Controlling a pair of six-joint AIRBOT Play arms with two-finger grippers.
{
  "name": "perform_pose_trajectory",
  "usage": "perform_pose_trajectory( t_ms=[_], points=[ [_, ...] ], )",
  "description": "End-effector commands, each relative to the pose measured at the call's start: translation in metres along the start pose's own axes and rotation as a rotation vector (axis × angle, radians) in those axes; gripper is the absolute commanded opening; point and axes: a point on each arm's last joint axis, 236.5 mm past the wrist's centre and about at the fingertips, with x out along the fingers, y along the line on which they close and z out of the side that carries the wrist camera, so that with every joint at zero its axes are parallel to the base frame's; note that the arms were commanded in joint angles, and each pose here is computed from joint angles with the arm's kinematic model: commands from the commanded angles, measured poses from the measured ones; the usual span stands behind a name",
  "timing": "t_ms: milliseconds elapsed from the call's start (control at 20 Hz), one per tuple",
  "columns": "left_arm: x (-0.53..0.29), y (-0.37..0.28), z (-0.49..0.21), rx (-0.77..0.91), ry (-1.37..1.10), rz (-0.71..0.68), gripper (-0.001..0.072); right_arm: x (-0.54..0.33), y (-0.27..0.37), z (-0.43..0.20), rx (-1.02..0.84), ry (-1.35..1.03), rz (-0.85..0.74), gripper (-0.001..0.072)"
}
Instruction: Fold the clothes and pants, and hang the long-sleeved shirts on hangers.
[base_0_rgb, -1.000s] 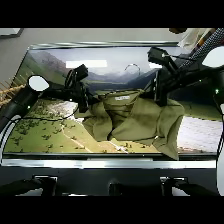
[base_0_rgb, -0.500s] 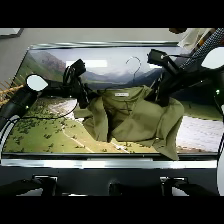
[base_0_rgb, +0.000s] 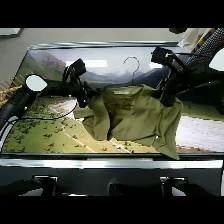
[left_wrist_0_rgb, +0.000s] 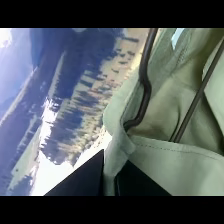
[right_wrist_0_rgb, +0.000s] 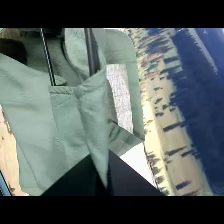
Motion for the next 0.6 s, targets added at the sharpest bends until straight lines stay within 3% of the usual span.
perform_pose_trajectory(
  t_ms=[0, 50, 150, 500, 550],
  points=[
    [-0.004, 0.006, 0.001, 0.010, 0.003, 0.027, 0.0016, -0.006, -0.003, -0.012, 0.039, 0.051, -0.028, 0.0033],
    [-0.006, 0.007, 0.001, 0.010, 0.001, 0.032, 0.0016, -0.006, -0.003, -0.013, 0.039, 0.054, -0.030, 0.0041],
    [-0.012, 0.013, 0.001, 0.006, -0.002, 0.048, 0.0016, -0.006, -0.004, -0.014, 0.048, 0.058, -0.034, 0.0150],
    [-0.021, 0.021, 0.000, -0.004, -0.006, 0.073, 0.0016, -0.006, -0.005, -0.013, 0.065, 0.054, -0.040, 0.0154],
    [-0.022, 0.021, 0.000, -0.003, -0.006, 0.073, 0.0016, -0.006, -0.006, -0.013, 0.065, 0.053, -0.041, 0.0181]
  ],
)
